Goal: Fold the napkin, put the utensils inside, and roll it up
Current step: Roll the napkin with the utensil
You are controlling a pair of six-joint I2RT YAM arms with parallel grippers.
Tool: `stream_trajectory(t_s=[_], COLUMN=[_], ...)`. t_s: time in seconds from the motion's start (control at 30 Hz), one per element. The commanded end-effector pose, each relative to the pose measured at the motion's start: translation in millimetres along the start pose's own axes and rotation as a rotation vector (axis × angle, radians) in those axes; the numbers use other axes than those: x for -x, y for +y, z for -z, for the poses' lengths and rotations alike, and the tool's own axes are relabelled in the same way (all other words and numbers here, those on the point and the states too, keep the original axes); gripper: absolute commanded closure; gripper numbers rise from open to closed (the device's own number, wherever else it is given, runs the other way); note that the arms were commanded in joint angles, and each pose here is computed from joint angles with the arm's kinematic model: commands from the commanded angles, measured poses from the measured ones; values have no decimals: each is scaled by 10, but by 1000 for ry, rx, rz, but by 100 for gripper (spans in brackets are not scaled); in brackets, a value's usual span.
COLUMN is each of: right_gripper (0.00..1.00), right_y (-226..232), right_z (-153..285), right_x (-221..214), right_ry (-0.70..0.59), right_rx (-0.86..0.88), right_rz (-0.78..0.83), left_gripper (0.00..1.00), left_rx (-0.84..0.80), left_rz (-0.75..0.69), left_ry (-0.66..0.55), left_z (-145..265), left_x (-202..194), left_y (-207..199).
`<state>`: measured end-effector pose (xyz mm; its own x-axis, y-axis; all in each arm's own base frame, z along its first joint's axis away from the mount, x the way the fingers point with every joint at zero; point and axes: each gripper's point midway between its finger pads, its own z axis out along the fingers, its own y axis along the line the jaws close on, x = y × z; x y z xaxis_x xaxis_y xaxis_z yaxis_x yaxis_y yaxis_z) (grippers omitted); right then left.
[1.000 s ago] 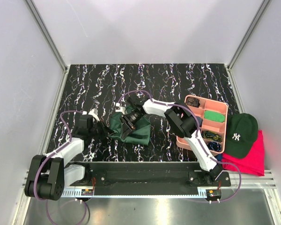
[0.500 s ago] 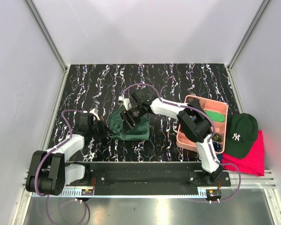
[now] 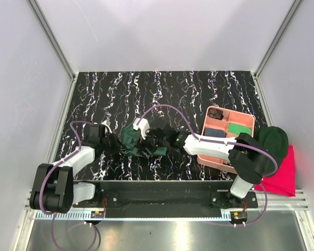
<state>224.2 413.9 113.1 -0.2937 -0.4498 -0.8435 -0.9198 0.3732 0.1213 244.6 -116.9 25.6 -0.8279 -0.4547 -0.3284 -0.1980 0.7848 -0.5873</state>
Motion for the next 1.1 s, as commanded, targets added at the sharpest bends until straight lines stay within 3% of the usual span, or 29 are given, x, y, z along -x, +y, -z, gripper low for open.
stream_trajectory(t_s=[0.0, 0.2, 0.53, 0.77, 1.07], right_gripper=[28, 33, 64, 78, 78], right_y=[-163, -96, -190, -259, -383], right_z=[38, 86, -40, -146, -182], right_x=[-31, -246, -462, -625, -943], right_ry=[-21, 33, 110, 194, 310], right_rx=[-125, -118, -151, -125, -60], right_rz=[12, -17, 0, -27, -132], left_gripper=[100, 100, 100, 100, 100], left_rx=[45, 46, 45, 42, 31], left_rz=[-12, -11, -11, -14, -20], left_ry=[13, 16, 20, 23, 25], left_z=[4, 6, -4, -6, -35], left_x=[2, -5, -8, -14, 1], left_y=[67, 68, 69, 63, 45])
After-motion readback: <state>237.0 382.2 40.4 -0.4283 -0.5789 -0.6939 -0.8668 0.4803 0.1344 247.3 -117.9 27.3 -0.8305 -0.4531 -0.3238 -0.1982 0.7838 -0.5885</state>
